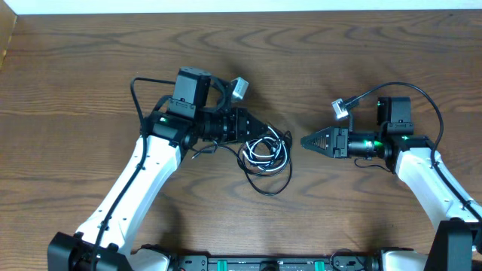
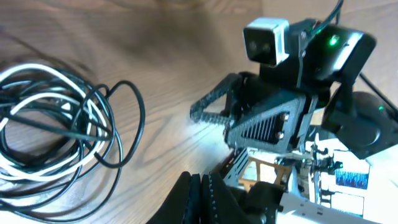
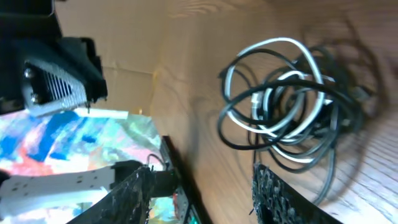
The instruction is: Untangle cables
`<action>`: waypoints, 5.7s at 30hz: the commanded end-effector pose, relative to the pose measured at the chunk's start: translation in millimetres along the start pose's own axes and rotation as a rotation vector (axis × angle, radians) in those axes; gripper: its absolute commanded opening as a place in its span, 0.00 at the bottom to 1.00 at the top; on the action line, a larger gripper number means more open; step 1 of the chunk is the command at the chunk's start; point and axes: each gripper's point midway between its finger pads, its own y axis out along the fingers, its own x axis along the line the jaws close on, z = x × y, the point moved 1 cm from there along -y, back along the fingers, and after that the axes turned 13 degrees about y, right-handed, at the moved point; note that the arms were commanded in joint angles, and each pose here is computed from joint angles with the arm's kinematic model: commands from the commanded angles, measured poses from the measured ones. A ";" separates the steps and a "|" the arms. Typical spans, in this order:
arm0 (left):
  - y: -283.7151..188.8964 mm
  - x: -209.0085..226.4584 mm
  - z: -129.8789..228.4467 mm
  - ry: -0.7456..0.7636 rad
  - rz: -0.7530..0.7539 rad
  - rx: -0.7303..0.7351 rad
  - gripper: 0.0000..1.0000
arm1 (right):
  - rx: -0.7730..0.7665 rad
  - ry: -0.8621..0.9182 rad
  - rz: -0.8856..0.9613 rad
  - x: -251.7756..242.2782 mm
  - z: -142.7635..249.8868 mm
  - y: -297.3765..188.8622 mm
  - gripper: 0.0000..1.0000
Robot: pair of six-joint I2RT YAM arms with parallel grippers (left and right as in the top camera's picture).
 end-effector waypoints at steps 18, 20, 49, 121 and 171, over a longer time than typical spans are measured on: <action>66.1 -10.7 15.5 0.212 -0.678 0.051 0.27 | -0.307 0.332 0.716 -115.3 -13.6 -47.5 0.58; 96.1 -2.7 25.6 0.246 -0.704 0.087 0.27 | -0.353 0.368 0.777 -124.6 -15.1 -59.2 0.62; 112.0 43.0 3.4 0.257 -0.837 0.062 0.08 | -0.368 0.406 0.756 -130.2 -16.1 -75.8 0.62; 132.7 37.6 52.6 0.407 -0.195 0.436 0.08 | -0.189 0.171 0.186 -54.7 -18.7 -54.5 0.54; 124.2 56.2 57.0 0.405 -0.310 0.472 0.08 | -0.182 0.239 0.146 -37.3 -26.4 -32.8 0.01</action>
